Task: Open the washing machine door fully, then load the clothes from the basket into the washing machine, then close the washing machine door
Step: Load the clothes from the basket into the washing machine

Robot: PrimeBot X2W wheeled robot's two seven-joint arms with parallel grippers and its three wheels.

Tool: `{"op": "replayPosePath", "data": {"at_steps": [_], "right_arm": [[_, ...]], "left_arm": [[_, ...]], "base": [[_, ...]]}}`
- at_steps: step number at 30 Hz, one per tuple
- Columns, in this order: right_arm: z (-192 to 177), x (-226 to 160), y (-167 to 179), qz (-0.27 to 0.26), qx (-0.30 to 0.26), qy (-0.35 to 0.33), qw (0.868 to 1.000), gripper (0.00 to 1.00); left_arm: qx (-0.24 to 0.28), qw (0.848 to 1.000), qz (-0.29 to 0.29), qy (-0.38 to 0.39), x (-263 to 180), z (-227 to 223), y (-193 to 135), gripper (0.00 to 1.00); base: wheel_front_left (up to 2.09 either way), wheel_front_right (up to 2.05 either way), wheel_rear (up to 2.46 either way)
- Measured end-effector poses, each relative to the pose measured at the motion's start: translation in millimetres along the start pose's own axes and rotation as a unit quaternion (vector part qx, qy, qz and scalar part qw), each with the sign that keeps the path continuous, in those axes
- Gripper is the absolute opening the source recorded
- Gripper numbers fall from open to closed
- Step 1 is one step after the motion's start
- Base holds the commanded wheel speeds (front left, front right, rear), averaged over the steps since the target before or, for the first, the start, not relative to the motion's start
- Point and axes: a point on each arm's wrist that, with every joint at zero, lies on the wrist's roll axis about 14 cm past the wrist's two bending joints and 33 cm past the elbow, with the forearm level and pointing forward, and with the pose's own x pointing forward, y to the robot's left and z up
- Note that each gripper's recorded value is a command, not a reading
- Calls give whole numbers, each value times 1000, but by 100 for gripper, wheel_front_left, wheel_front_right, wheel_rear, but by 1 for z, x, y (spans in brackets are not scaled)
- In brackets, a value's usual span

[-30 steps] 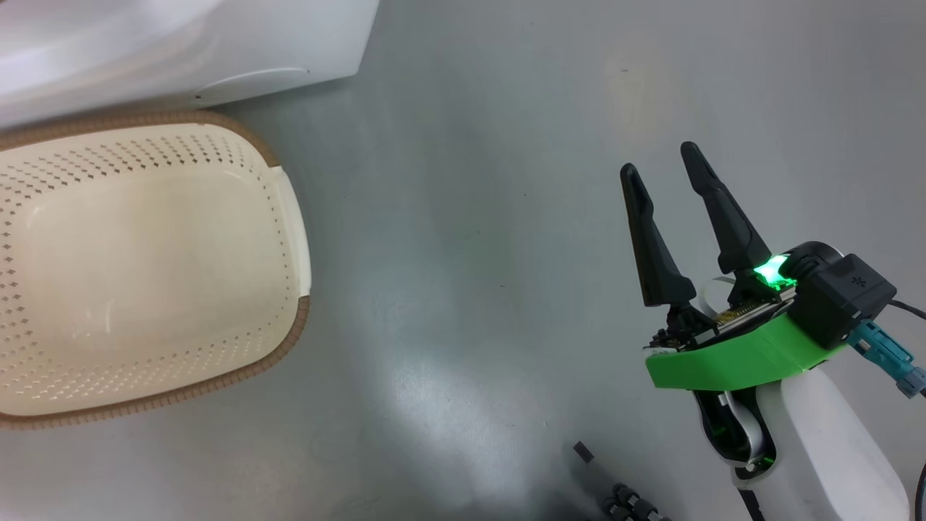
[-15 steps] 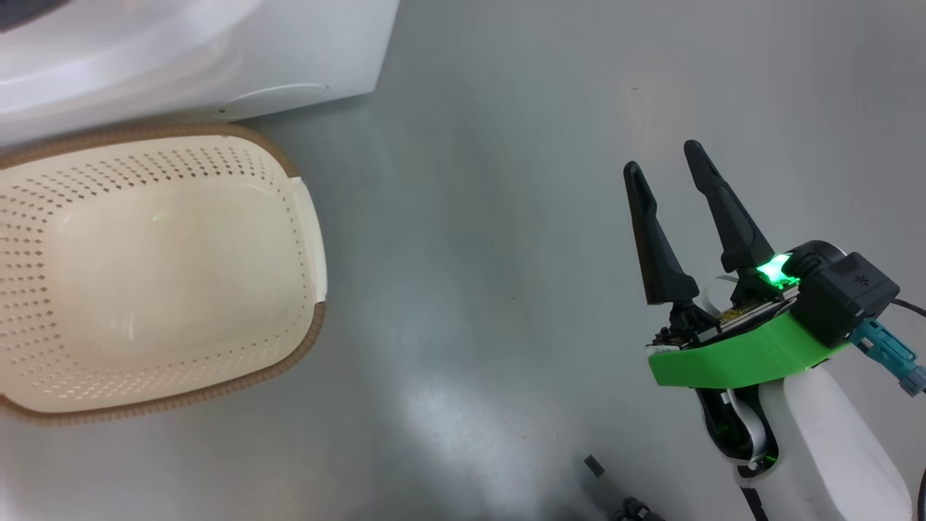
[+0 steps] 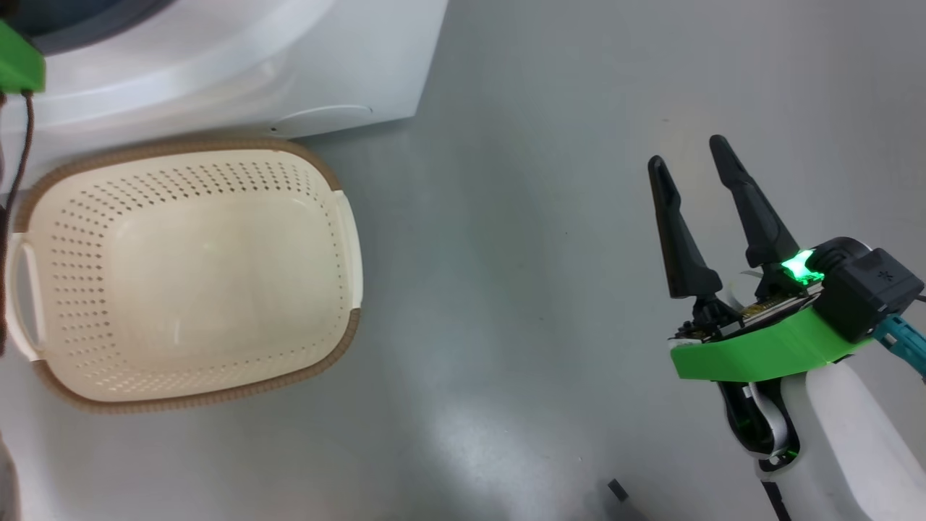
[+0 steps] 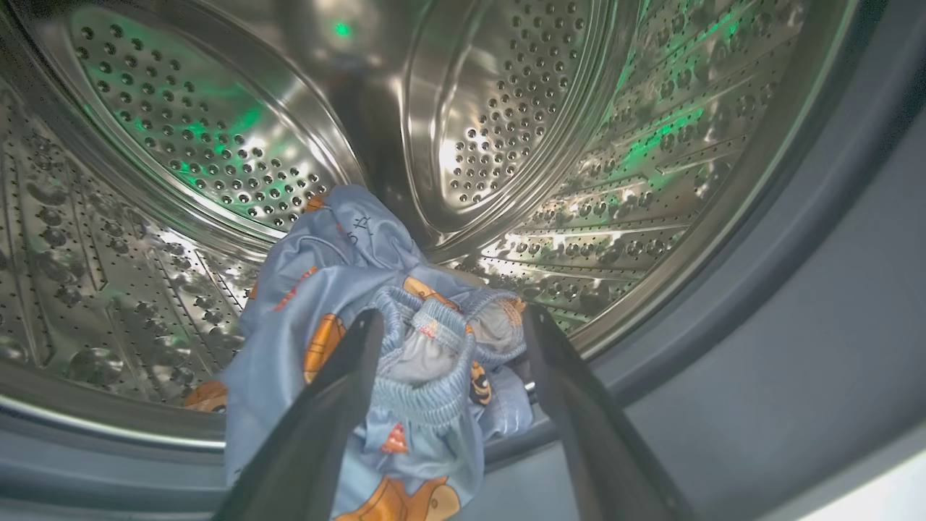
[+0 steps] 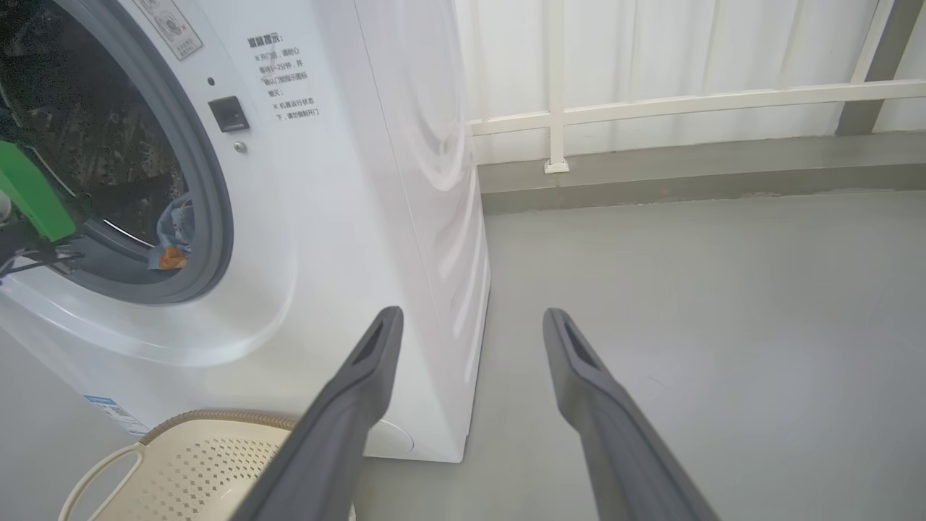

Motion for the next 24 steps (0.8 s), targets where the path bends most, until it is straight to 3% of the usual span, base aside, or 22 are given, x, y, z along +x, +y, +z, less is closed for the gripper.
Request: {"op": "replayPosePath", "data": {"at_steps": [12,24], "right_arm": [[23,-7,8,20,-11,-20,1000,100],[40,-29,15,33,-21,-30,999,100]], "left_arm": [[-42,998,16,-38,-64,12,4,100],[-41,996,45,-60,-131,25,13,100]], "base": [[0,0,0],[0,0,0]]}}
